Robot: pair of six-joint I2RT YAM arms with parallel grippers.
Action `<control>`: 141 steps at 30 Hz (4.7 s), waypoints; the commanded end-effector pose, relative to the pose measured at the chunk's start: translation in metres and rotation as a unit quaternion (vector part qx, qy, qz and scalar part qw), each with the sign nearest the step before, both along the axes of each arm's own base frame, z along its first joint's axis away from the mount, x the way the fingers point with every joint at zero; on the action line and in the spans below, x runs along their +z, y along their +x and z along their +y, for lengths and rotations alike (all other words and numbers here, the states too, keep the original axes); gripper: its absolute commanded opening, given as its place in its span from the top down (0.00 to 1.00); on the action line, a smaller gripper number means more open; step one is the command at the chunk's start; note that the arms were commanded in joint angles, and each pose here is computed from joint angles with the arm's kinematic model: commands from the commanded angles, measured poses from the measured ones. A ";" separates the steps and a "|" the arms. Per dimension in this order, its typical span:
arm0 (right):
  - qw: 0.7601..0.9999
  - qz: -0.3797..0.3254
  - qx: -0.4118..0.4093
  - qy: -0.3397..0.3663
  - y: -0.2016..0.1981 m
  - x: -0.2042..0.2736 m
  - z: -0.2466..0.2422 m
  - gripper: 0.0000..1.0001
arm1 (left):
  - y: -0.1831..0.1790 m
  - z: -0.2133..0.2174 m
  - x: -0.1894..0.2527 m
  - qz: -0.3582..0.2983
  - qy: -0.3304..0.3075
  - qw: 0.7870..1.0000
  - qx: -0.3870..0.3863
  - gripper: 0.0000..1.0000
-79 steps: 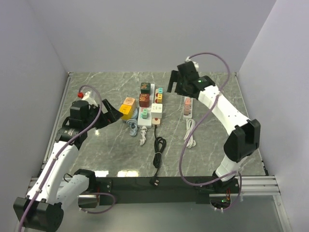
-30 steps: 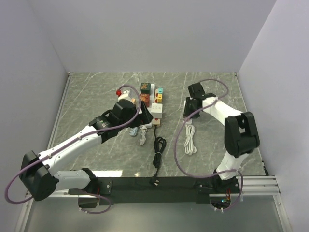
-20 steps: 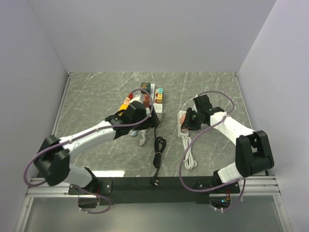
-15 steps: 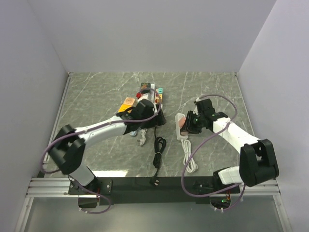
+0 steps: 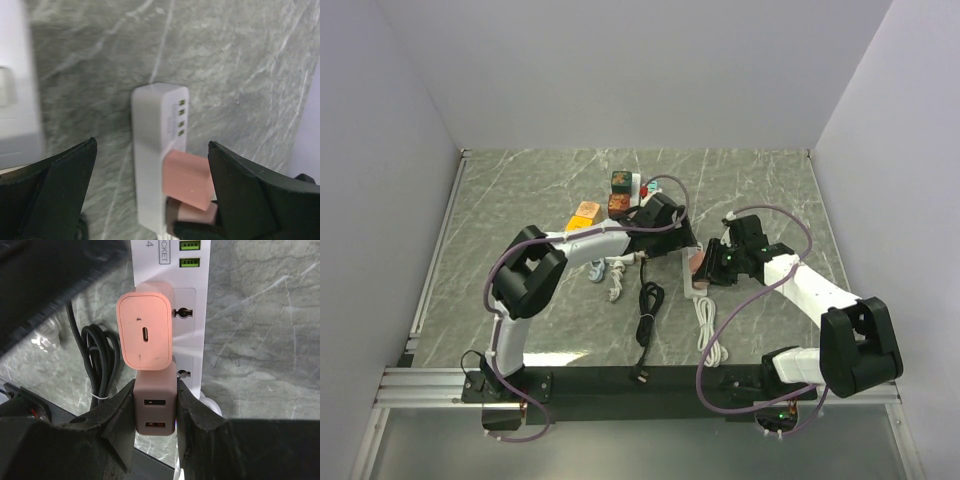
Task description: Pull the plug off the socket
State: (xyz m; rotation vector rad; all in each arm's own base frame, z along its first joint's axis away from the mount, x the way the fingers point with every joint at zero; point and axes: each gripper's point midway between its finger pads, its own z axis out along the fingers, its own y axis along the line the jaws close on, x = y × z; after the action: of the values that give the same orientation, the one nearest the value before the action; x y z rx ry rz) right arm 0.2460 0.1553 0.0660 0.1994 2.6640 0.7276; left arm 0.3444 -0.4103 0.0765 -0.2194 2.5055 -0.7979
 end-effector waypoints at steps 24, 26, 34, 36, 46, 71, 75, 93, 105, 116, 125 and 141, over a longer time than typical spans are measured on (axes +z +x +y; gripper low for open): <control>1.000 -0.025 -0.017 0.004 0.017 0.024 0.002 1.00 | -0.007 -0.017 -0.062 0.040 0.070 0.995 -0.056 0.84; 0.999 -0.034 -0.022 0.002 0.021 0.033 0.002 1.00 | -0.011 -0.013 -0.070 0.048 0.077 0.994 -0.055 0.93; 0.998 -0.044 -0.027 -0.020 0.029 0.055 -0.004 1.00 | -0.018 0.007 -0.108 0.067 0.127 0.988 -0.047 1.00; 0.998 -0.039 -0.032 -0.035 0.030 0.052 -0.009 1.00 | -0.019 0.008 -0.111 0.065 0.126 0.989 -0.048 0.99; 0.993 -0.063 -0.072 -0.065 0.036 0.064 -0.025 1.00 | -0.019 0.015 -0.108 0.056 0.139 0.988 -0.045 1.00; 0.749 0.039 -0.564 -0.346 0.115 0.057 -0.299 0.94 | -0.035 -0.007 0.029 -0.019 0.037 0.993 -0.114 1.00; 0.740 0.069 -0.559 -0.367 0.119 0.036 -0.322 0.84 | -0.041 -0.003 0.032 -0.017 0.044 0.992 -0.114 1.00; 0.771 0.090 -0.520 -0.356 0.127 0.047 -0.319 0.24 | -0.058 0.018 0.048 -0.020 0.035 0.995 -0.089 0.98; 0.973 -0.032 -0.175 -0.145 0.113 0.090 -0.101 0.19 | -0.054 0.040 0.048 -0.036 0.059 0.997 -0.046 0.96; 0.991 -0.030 0.015 -0.131 0.063 0.047 -0.008 0.31 | -0.056 0.046 0.041 -0.034 0.060 0.997 -0.035 0.97; 0.981 -0.017 0.004 -0.192 0.077 0.016 -0.008 0.39 | -0.052 0.035 0.049 -0.041 0.041 0.997 -0.046 0.98; 0.980 0.016 0.008 -0.197 0.062 -0.012 -0.009 0.43 | -0.055 0.032 0.042 -0.030 0.025 0.998 -0.046 0.99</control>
State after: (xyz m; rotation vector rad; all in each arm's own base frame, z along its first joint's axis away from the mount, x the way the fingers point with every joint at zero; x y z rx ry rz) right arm 0.3123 0.1407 0.0703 0.0815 2.7464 0.1668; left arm 0.2878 -0.3699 0.1012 -0.0513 2.5356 -0.6810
